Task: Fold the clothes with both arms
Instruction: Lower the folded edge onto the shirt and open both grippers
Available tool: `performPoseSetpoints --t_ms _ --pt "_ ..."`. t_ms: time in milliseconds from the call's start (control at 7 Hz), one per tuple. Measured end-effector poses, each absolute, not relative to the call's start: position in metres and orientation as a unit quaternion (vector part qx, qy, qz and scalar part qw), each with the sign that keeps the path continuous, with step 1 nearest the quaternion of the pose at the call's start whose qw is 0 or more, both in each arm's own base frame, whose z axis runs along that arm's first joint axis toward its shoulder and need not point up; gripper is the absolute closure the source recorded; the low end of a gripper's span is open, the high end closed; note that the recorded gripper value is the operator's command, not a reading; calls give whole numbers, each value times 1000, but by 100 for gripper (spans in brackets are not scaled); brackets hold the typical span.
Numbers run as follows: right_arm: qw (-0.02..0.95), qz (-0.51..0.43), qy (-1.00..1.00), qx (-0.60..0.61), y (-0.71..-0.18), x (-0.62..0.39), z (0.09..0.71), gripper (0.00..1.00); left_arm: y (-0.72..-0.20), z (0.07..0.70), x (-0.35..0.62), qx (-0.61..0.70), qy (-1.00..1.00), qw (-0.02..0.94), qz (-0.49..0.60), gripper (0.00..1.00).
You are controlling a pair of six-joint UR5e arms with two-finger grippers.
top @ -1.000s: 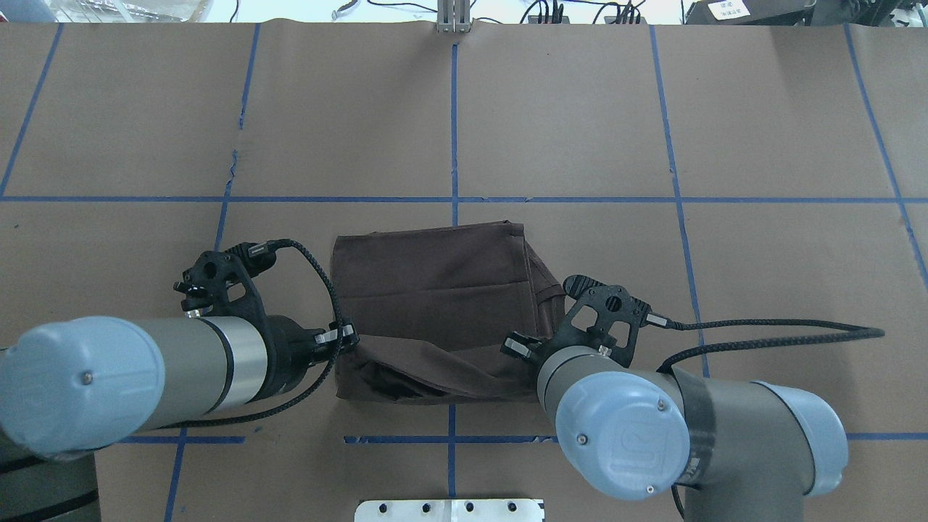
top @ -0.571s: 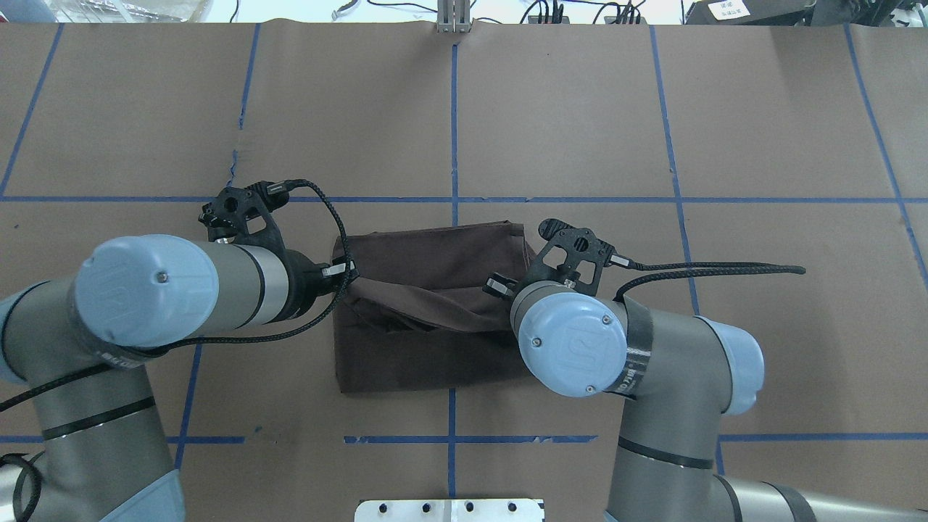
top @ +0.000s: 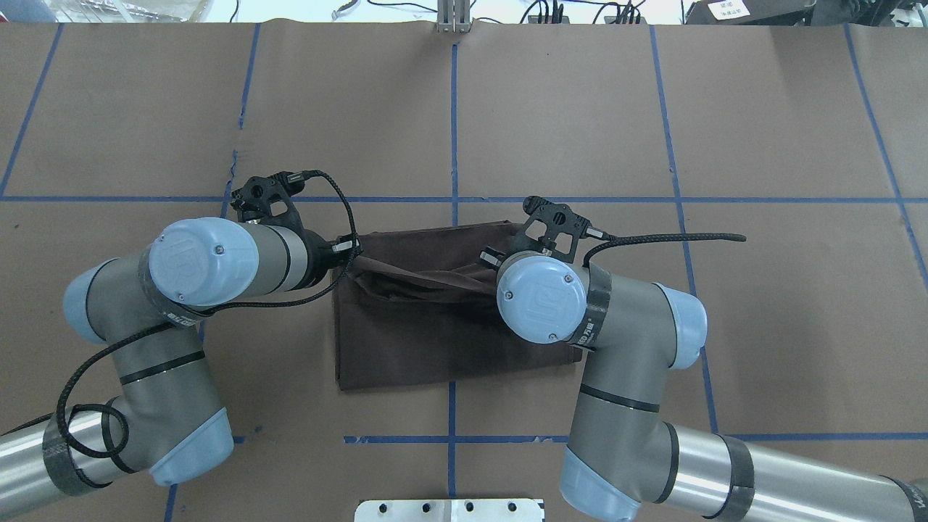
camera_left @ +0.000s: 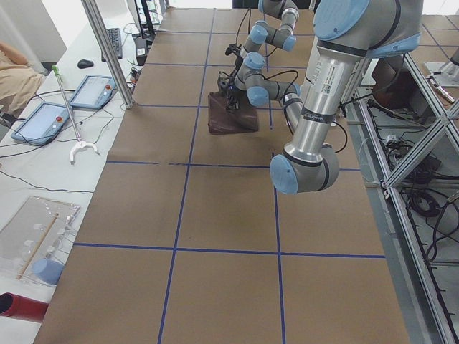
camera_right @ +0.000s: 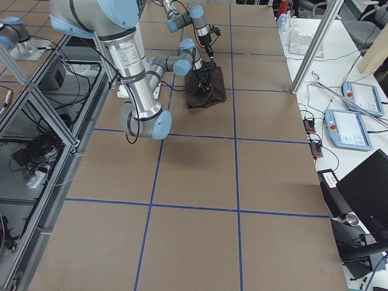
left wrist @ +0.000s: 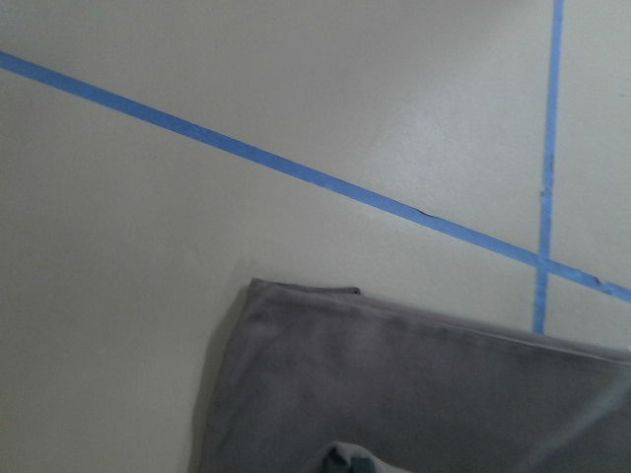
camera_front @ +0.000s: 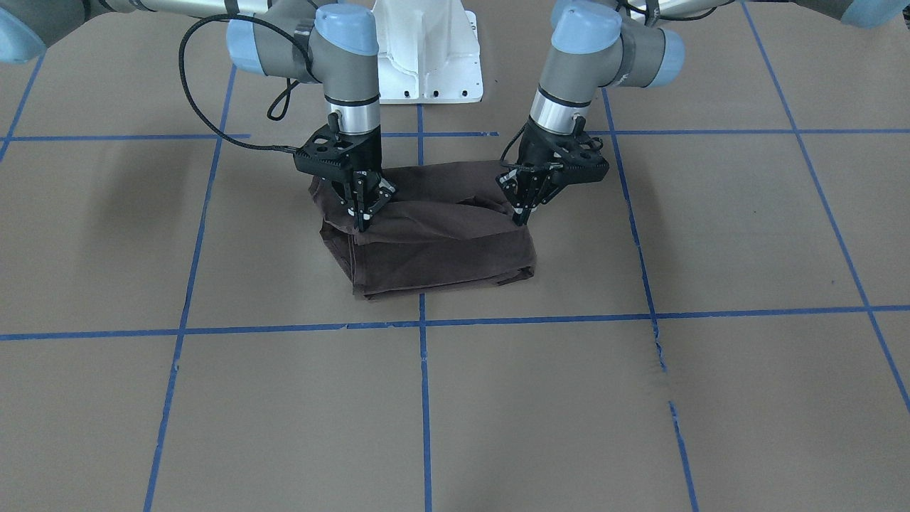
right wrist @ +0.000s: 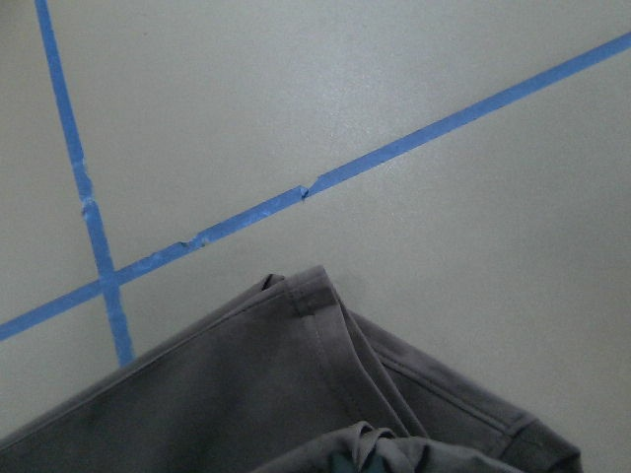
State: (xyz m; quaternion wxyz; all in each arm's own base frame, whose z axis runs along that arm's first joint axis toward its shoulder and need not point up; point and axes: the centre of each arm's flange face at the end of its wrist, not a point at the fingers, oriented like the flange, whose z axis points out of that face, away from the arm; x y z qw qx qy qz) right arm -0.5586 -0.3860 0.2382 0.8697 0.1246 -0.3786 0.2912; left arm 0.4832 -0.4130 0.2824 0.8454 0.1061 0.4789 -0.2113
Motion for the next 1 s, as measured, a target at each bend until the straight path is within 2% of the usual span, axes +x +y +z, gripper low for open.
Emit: performPoseSetpoints --t_ms 286,429,571,1000 --pt "874 292 -369 124 -393 -567 245 100 -425 305 496 108 476 846 -214 100" --pt "875 292 -365 124 -394 -570 248 51 -427 308 498 108 478 845 -214 82" --pt "877 290 -363 125 -395 -570 249 1 -427 308 498 109 478 845 -214 1" --pt "884 239 -379 130 -403 -568 217 0 -444 300 474 153 476 855 -138 0"
